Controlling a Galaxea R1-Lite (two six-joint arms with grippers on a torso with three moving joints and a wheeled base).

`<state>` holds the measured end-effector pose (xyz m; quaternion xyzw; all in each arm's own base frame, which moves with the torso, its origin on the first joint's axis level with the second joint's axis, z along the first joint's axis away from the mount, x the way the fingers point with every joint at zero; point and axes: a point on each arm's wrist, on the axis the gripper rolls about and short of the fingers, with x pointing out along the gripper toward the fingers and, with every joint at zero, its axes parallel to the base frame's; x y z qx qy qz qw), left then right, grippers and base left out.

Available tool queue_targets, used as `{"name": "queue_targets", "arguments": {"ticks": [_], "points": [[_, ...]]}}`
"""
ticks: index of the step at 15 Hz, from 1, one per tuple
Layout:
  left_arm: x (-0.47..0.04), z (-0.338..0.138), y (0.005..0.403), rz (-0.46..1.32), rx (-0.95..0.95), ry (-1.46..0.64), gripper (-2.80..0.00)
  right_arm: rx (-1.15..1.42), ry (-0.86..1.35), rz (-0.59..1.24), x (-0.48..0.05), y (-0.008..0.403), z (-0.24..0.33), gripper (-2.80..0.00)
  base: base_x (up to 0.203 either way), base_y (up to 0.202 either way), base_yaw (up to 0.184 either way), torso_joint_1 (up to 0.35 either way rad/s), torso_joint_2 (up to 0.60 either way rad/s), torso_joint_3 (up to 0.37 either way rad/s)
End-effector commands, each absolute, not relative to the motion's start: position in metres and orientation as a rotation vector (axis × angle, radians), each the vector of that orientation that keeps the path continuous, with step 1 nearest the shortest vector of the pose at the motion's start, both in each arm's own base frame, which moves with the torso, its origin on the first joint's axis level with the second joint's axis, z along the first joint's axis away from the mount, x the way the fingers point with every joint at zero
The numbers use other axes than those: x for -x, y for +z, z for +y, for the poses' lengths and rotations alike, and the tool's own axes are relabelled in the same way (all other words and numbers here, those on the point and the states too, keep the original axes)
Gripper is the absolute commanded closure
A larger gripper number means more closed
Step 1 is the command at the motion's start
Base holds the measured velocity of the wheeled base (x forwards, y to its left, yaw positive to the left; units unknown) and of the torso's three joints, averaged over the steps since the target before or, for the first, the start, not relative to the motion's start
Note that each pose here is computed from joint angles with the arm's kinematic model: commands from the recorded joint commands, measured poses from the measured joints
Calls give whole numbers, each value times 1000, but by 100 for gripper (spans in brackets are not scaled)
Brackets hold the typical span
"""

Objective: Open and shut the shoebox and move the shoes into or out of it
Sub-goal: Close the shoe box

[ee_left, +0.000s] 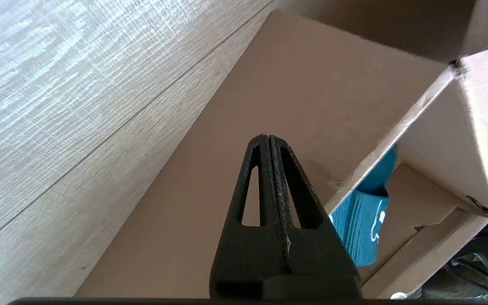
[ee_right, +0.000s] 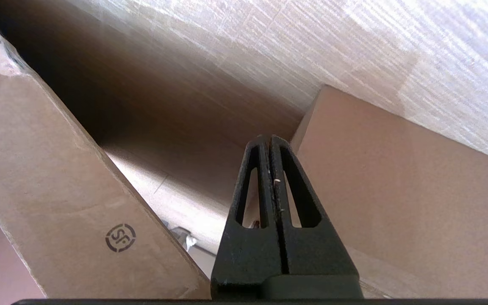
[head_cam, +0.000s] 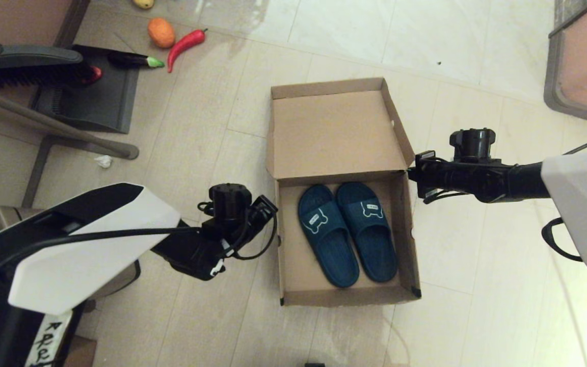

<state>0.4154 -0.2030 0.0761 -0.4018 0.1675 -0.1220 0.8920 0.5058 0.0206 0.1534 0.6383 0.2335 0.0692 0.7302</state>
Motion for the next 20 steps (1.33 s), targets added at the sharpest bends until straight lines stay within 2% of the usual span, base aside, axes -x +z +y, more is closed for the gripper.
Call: {"name": "queue_targets", "arguments": {"ticks": [1, 8, 13, 17, 20], "points": [[-417, -204, 68, 358, 836, -246, 0, -1414, 153, 528, -507, 150, 21, 0, 0, 0, 0, 0, 0, 0], [-416, -203, 67, 371, 831, -239, 0, -1361, 341, 595, -503, 161, 27, 0, 0, 0, 0, 0, 0, 0], [-404, -198, 64, 403, 820, -223, 0, -1361, 312, 656, -488, 154, 32, 0, 0, 0, 0, 0, 0, 0], [-378, -189, 59, 459, 804, -195, 0, -1328, 258, 765, -455, 135, 40, 0, 0, 0, 0, 0, 0, 0], [-349, -187, 55, 474, 790, -202, 0, -1312, 266, 726, -442, 128, 38, 0, 0, 0, 0, 0, 0, 0]]}}
